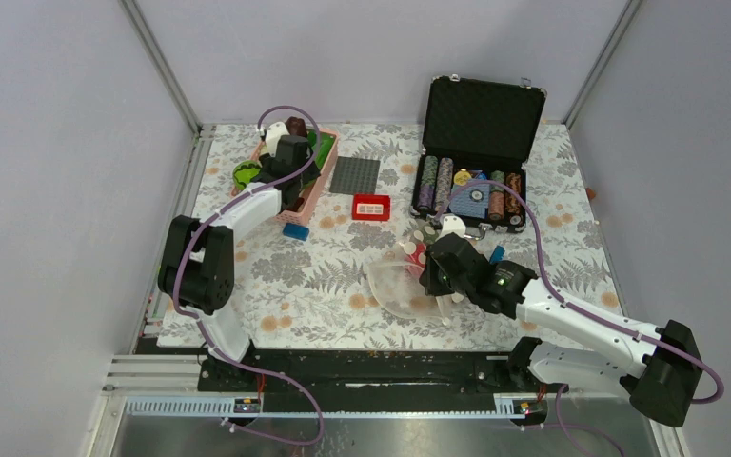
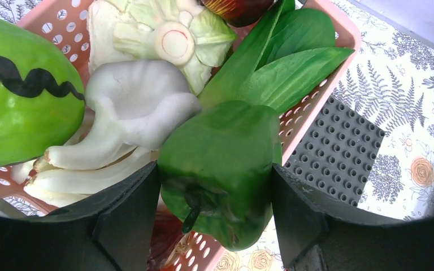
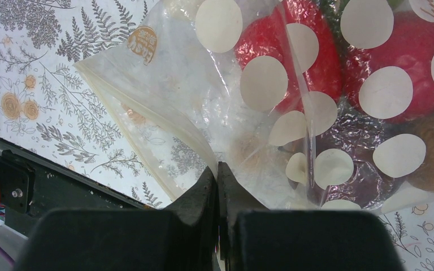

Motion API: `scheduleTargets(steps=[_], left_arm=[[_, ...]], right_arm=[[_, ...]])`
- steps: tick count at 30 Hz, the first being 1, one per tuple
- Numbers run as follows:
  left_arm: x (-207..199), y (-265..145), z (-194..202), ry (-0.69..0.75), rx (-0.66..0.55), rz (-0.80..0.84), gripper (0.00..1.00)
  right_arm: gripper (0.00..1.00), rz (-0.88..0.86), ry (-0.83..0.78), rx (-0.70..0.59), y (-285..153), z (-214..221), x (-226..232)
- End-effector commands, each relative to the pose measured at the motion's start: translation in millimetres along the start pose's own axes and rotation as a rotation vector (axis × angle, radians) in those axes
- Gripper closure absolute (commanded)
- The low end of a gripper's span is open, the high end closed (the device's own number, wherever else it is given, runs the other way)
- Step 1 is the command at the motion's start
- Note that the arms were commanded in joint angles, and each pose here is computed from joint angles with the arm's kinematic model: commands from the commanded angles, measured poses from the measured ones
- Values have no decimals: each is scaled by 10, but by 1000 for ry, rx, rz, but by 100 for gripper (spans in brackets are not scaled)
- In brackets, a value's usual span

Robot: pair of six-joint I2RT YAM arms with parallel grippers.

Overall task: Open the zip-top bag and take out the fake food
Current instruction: Place the fake vegetable in the bin.

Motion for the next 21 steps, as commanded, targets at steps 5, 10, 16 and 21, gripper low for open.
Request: scheduleTargets(steps=[5,10,16,21], left_arm=[[2,-34,-233,-4,-72,-40,23],[-12,-115,-302,-14,-84,-20,12],[-31,-270,-446,-41,-109,12,7],[-98,-494,-641,-76,-142,98,2]], right_arm=[[100,6,-1,-3,33,-13,-20],[100,-4,2,-1,24,-14,-8],[100,-8,8,-4,10,-11,-13],[100,-15,11,-13,-13,-21,-10]])
Point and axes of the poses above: each gripper's point midway between its finger pads, its own y axis out along the fingers, its own x axis along the line the jaws close on, z = x × y, the point moved 9 cm from there along -y, back along the fingers, and after that the axes turned 4 degrees about y, right-handed, at the moved point
